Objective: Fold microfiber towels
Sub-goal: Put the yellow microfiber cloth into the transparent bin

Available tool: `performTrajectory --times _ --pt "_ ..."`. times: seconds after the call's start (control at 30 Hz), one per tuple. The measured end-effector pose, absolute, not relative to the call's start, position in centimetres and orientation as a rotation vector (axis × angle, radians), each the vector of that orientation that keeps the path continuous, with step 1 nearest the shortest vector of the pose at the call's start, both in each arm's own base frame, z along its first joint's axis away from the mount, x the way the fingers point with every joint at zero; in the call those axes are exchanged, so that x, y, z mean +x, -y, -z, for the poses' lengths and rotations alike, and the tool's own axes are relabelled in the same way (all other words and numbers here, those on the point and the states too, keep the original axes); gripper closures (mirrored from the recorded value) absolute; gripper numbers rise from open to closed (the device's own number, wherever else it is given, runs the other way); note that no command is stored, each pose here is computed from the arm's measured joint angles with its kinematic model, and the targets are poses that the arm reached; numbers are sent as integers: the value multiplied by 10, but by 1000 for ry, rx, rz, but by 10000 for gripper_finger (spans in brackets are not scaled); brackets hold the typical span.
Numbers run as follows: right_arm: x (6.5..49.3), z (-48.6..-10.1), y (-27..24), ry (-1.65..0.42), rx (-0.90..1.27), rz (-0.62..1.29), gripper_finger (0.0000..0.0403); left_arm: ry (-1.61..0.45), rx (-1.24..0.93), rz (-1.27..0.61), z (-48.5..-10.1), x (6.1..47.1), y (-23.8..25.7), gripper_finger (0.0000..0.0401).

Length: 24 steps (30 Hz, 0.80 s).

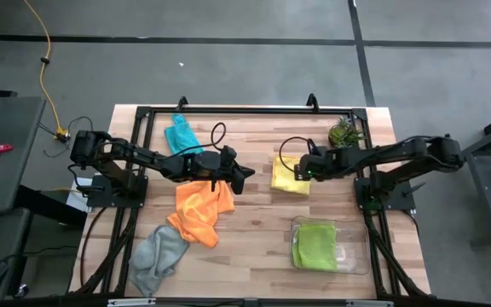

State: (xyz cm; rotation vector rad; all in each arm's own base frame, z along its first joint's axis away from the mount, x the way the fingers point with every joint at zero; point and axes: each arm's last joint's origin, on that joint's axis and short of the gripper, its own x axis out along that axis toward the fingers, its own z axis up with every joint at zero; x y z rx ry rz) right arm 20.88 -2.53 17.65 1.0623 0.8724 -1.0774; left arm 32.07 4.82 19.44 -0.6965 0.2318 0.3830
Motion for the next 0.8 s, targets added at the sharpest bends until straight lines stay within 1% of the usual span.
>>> performTrajectory --times 0.07,0.2,0.4,0.5,0.57,0.63,0.7,0.8 --pt "211 -168 25 -866 1097 1068 183 -233 -692 -382 -194 321 -48 401" --pt "210 -147 26 -892 1154 1116 183 -239 -692 -384 -194 320 -48 401" --pt "216 -133 27 -855 1198 1138 183 -247 -692 -388 -193 320 -48 401" --pt "218 -129 27 -862 1194 1144 193 -247 -691 -387 -193 320 -48 401" --pt "219 -128 27 -866 1187 1148 210 -247 -691 -388 -193 320 -48 401" --pt "218 -127 27 -870 1179 1157 239 -251 -691 -389 -193 320 -48 401" --pt "217 -127 27 -877 1167 1166 279 -253 -691 -390 -192 320 -48 401" --pt "217 -128 27 -877 1142 1152 356 -254 -691 -391 -192 320 -48 401"
